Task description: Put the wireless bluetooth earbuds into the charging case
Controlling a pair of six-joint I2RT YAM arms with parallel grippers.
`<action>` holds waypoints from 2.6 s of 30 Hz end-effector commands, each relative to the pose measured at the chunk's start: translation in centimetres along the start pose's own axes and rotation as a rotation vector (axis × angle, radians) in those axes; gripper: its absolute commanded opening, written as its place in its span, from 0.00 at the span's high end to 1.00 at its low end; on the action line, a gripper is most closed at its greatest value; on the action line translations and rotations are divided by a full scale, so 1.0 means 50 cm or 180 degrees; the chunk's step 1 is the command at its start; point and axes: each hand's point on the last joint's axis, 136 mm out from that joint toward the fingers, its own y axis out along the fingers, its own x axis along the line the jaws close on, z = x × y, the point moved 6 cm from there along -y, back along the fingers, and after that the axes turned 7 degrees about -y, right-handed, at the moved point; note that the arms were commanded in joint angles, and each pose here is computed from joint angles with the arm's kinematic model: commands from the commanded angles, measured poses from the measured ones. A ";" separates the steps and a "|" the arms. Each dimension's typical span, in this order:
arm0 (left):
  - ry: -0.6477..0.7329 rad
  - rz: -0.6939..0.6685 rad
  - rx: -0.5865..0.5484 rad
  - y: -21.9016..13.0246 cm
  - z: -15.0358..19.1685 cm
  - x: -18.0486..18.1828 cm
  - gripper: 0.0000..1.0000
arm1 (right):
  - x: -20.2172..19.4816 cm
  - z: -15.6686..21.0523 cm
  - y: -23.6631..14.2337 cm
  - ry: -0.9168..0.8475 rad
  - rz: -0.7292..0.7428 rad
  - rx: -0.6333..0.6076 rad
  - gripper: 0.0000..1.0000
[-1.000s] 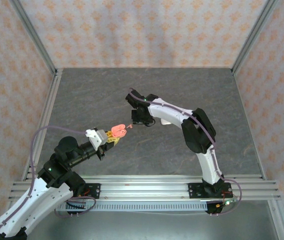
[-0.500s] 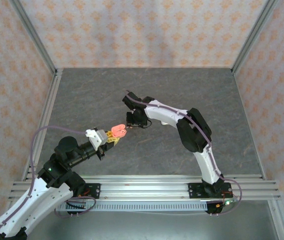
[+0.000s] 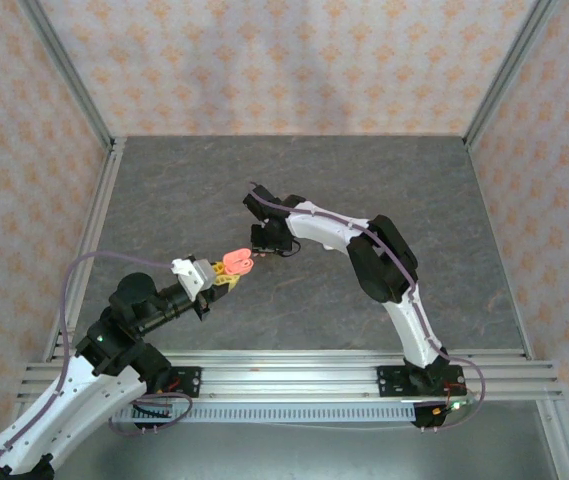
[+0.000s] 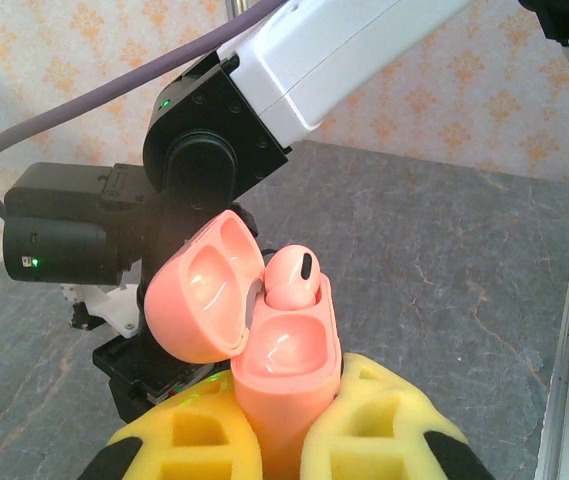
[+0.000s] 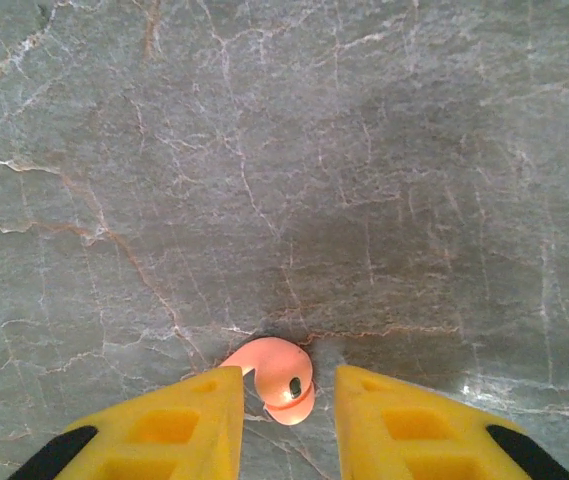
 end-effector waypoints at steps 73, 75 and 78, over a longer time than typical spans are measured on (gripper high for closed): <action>-0.0269 0.0624 0.0014 0.336 -0.144 -0.077 1.00 | -0.115 0.198 -0.669 -0.1870 0.0261 -0.2288 1.00; -0.0298 0.0626 0.0031 0.339 -0.146 -0.078 1.00 | -0.106 0.198 -0.662 -0.1936 0.0210 -0.2285 1.00; -0.0325 0.0646 -0.0008 0.340 -0.154 -0.079 1.00 | -0.096 0.198 -0.654 -0.2001 0.0117 -0.2303 1.00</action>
